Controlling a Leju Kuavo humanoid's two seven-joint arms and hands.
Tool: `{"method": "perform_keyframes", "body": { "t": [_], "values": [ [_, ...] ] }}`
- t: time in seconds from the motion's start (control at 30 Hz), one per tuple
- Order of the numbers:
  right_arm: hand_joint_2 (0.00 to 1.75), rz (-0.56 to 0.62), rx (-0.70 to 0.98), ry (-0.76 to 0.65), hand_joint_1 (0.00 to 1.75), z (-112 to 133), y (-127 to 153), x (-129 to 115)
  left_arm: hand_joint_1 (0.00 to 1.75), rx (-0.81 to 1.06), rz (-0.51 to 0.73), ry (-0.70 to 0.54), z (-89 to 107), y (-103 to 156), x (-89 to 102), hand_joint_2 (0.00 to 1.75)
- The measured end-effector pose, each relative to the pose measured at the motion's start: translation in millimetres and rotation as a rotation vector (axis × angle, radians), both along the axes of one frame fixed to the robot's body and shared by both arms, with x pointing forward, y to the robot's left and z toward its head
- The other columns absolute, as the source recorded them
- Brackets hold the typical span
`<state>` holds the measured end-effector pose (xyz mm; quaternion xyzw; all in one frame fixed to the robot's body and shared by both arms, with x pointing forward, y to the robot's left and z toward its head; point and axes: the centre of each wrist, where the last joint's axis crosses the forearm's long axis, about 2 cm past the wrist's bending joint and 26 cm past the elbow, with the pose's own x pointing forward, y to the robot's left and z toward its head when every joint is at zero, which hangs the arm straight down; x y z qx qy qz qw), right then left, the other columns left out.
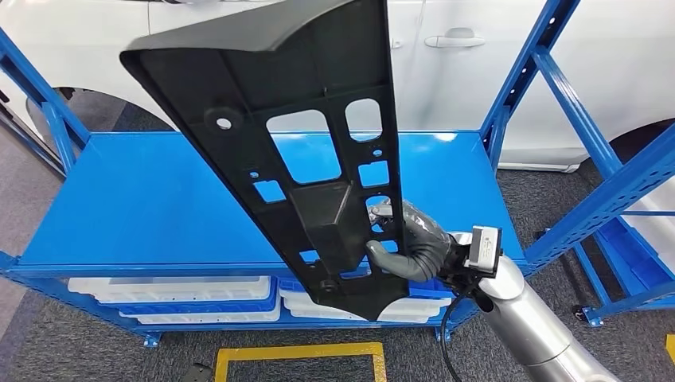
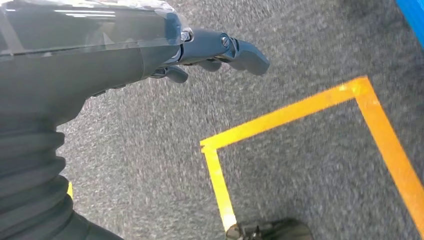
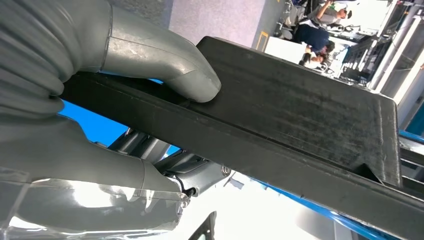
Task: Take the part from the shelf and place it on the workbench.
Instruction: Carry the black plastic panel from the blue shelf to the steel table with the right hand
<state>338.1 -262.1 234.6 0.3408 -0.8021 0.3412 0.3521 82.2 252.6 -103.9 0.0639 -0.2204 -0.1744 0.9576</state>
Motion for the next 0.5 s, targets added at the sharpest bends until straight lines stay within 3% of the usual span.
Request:
{"method": "perform_keyframes", "body": {
  "t": [0.5],
  "values": [
    [1.75, -0.016, 0.012, 0.008, 1.69, -7.1, -3.3, -7.2, 0.0, -0.01, 0.01, 0.013, -0.2, -0.3, -1.2, 1.75]
  ]
}}
